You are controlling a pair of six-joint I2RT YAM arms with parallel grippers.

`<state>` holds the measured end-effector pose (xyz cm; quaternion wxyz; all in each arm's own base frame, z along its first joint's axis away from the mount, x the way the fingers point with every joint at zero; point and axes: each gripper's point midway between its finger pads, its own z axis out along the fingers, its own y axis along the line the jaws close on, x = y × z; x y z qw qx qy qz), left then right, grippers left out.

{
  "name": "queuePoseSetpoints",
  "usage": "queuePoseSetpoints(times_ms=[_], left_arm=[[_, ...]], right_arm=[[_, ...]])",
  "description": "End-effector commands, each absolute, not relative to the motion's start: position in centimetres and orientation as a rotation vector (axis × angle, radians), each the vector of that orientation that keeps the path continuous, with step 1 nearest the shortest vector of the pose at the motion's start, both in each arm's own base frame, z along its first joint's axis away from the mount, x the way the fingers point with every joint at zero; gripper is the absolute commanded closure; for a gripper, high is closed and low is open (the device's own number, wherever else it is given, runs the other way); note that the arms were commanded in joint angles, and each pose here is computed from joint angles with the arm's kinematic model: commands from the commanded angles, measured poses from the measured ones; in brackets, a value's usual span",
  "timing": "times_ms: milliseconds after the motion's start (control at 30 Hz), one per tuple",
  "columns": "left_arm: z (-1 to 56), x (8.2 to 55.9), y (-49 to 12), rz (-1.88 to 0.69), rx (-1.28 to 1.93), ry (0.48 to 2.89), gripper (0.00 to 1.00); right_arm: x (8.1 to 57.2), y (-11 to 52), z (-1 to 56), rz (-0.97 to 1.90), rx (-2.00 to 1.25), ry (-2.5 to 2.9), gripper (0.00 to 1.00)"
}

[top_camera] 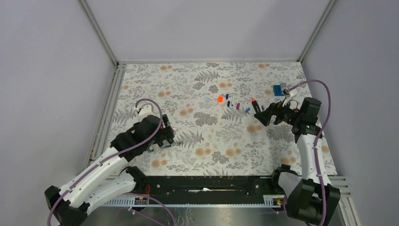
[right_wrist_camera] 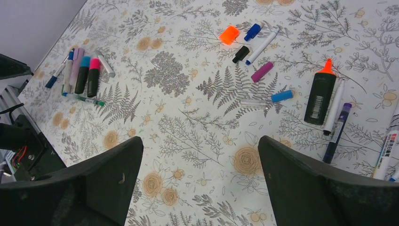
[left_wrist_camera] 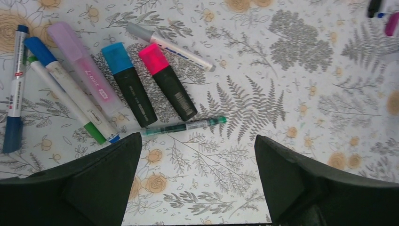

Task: Open the pen caps
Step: Pick up the pen from the center of the board.

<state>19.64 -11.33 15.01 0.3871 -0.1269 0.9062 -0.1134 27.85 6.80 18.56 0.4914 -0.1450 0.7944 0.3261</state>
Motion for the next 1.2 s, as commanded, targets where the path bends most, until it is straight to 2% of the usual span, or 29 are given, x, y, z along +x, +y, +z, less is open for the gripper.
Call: queuePoseSetpoints(times_ms=[0, 200, 400, 467, 533, 633, 967, 1167], left_arm=[[13.6, 21.0, -10.6, -0.166, -0.331, 2.303, 0.01], [10.9, 22.3, -12.3, -0.146, -0.324, 2.361, 0.01], [9.5, 23.8, -13.2, -0.128, -0.537, 2.356, 0.02], [8.5, 23.9, -13.4, -0.114, -0.617, 2.368, 0.08], [7.5, 23.7, -12.8, -0.039, -0.708, 2.378, 0.19], [6.7, 23.7, -11.8, 0.097, -0.771, 2.384, 0.28], [5.0, 25.5, -11.7, 0.156, -0.778, 2.417, 0.39], [3.9, 25.7, -11.1, 0.13, -0.794, 2.438, 0.42]], right_arm=[[28.1, 7.0, 18.8, 0.816, -0.361, 1.904, 0.0], [28.2, 6.8, 18.3, 0.817, -0.35, 1.917, 0.0], [28.3, 6.7, 17.8, 0.82, -0.342, 1.931, 0.0], [28.4, 6.7, 17.7, 0.822, -0.338, 1.936, 0.0], [28.4, 6.6, 17.5, 0.821, -0.335, 1.939, 0.0], [28.4, 6.5, 17.4, 0.821, -0.331, 1.944, 0.0], [28.5, 6.3, 16.9, 0.817, -0.318, 1.956, 0.01], [28.6, 6.2, 16.7, 0.822, -0.313, 1.962, 0.0]])
